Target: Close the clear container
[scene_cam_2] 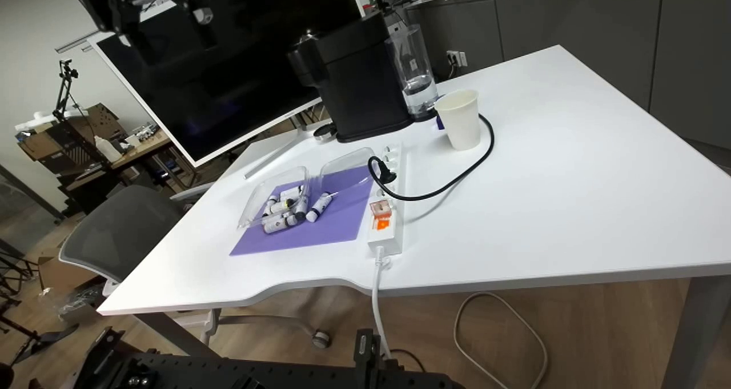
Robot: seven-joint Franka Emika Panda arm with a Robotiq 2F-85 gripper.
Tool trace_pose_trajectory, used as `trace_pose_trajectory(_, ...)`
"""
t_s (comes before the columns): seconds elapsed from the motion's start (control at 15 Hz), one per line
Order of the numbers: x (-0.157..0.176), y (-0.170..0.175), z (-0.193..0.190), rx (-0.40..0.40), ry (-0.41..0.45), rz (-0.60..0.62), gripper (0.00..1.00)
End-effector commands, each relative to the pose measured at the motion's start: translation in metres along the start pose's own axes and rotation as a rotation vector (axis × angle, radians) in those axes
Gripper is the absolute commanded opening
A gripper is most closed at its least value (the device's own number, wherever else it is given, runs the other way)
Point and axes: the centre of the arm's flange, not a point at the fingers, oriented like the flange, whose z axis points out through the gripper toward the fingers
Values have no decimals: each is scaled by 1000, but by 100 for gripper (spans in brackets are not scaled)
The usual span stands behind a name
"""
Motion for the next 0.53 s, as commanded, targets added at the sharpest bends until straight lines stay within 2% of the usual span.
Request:
trace_pose_trajectory(0.0, 32, 25, 21, 14, 109, 166, 100)
trace_pose_trajectory(0.27, 67, 58, 54, 20, 213, 345, 100)
trace_pose_trajectory(0.47, 89, 71, 86, 45, 223, 477, 100)
